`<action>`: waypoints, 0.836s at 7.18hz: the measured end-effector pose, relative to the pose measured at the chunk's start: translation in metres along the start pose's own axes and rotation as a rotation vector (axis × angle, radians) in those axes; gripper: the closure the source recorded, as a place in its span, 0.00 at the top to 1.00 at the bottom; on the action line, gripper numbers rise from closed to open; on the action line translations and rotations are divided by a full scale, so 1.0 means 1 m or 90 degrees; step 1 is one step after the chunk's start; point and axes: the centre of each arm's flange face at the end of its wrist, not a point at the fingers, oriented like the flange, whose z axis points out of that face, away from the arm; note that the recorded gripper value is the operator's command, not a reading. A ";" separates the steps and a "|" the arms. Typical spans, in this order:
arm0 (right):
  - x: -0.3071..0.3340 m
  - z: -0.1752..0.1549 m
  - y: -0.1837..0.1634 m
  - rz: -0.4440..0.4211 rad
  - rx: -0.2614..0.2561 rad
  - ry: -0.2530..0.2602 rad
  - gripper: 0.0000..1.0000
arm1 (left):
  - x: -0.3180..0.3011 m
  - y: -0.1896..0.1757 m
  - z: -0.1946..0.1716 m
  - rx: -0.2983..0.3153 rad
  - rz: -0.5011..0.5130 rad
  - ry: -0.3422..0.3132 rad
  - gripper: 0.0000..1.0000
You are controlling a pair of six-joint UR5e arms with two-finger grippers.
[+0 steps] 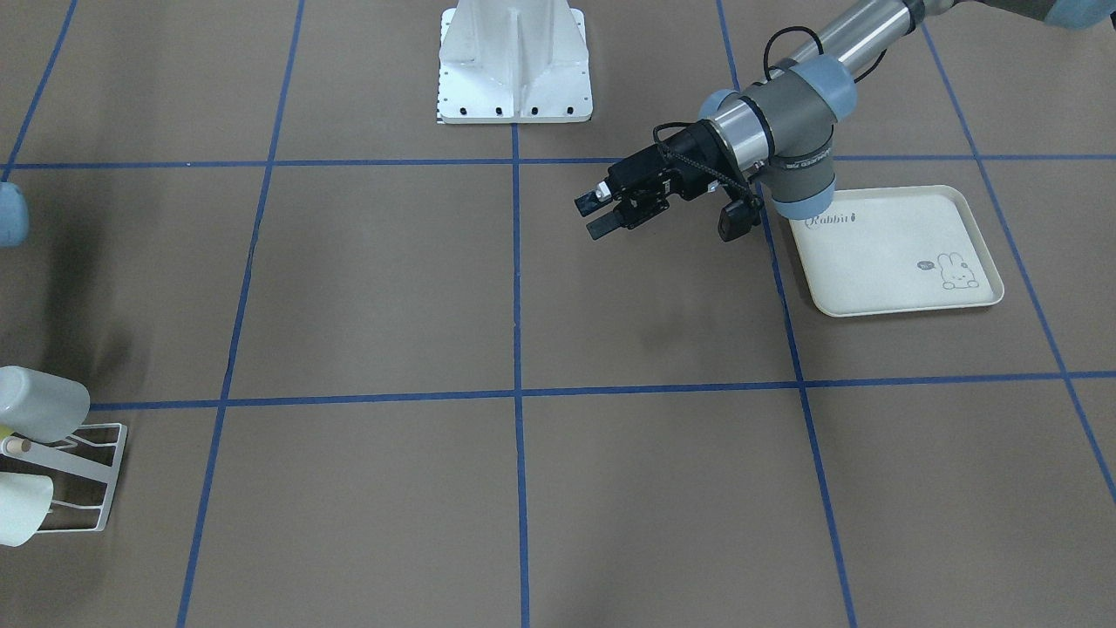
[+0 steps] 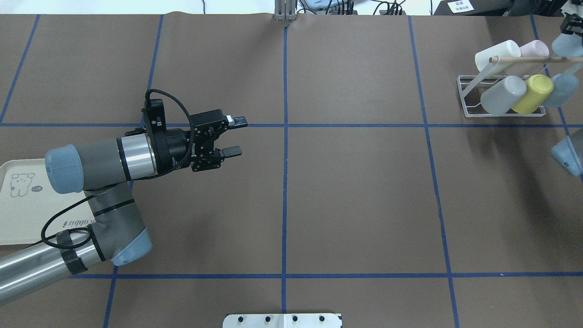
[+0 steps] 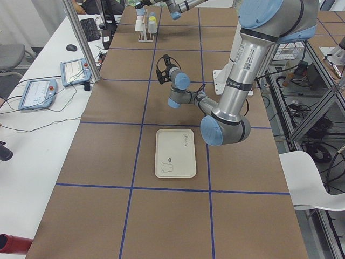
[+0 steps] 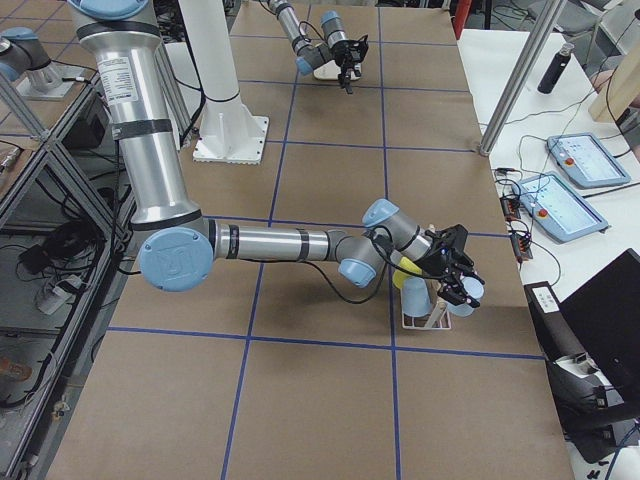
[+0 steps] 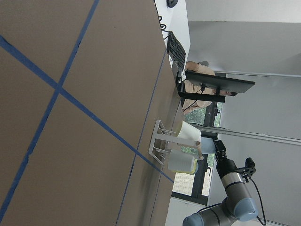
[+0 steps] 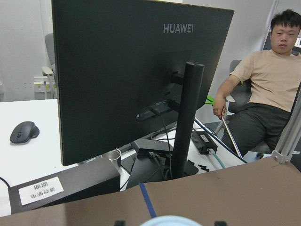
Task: Transfer IKEA cup to right arm and place on rack
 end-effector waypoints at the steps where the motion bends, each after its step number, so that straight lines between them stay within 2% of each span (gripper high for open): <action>1: -0.002 0.000 0.003 -0.001 0.000 -0.001 0.64 | 0.000 0.000 0.000 0.000 0.000 0.000 0.99; 3: -0.007 -0.001 0.006 0.005 0.005 0.000 1.00 | 0.000 0.000 0.000 0.000 0.000 0.000 0.99; 6: -0.031 -0.008 0.008 0.042 0.023 -0.012 1.00 | 0.002 -0.005 -0.004 0.005 0.004 0.001 0.99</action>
